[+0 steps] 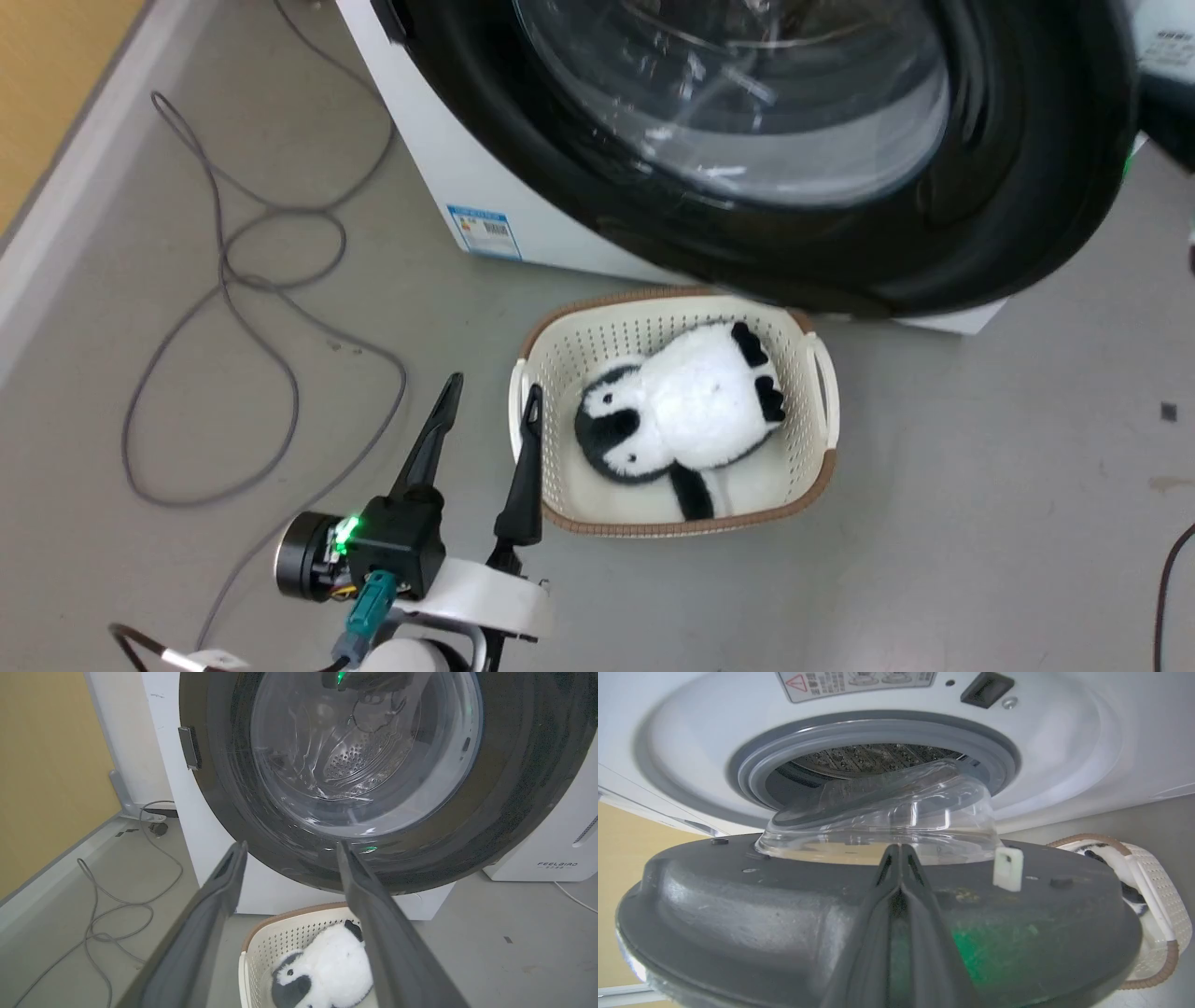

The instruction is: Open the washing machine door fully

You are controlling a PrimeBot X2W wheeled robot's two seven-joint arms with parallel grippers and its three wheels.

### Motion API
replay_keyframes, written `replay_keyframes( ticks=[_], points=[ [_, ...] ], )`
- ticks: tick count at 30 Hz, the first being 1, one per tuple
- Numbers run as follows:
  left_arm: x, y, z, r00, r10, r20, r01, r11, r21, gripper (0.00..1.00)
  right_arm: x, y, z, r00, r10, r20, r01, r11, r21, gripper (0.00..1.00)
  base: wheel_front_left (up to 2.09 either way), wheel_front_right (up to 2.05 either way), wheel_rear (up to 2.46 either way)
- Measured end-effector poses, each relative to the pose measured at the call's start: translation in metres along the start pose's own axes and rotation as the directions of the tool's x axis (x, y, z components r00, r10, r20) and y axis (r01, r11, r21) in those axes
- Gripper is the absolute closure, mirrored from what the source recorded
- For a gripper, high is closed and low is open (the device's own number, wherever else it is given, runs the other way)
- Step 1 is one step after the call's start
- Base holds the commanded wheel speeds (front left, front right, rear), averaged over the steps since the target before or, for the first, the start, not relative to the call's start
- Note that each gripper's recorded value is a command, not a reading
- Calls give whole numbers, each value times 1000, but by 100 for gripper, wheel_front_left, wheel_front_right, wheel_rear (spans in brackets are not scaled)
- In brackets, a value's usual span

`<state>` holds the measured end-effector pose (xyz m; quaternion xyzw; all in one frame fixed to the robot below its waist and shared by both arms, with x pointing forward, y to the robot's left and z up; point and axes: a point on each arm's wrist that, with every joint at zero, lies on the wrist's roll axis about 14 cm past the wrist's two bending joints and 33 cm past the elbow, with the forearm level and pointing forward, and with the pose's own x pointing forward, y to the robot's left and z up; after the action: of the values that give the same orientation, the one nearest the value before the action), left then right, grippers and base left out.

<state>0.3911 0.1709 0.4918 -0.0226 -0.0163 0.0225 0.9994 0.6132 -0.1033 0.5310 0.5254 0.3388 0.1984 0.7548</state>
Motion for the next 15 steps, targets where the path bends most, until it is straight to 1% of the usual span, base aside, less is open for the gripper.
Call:
replay_keyframes(
  ticks=[8, 12, 13, 15],
  points=[
    [-15, 6, 16, 999, 17, 42, -17, 1000, -7, 0, -19, 4, -30, 999, 23, -30, -23, 1000, -5, 100, 0, 0, 0],
    [-25, 11, 26, 997, 31, 68, -30, 999, -19, 0, -29, 12, -53, 997, 74, -35, -74, 997, 20, 100, 0, 0, 0],
    [-31, 10, 30, 997, 22, 80, -21, 1000, -18, 0, -33, 18, -70, 994, 101, -48, -100, 995, 19, 100, 0, 0, 0],
    [-33, 10, 34, 995, 21, 92, -19, 1000, -20, 0, -37, 20, -81, 992, 113, -63, -112, 994, 16, 100, 0, 0, 0]
  ],
)
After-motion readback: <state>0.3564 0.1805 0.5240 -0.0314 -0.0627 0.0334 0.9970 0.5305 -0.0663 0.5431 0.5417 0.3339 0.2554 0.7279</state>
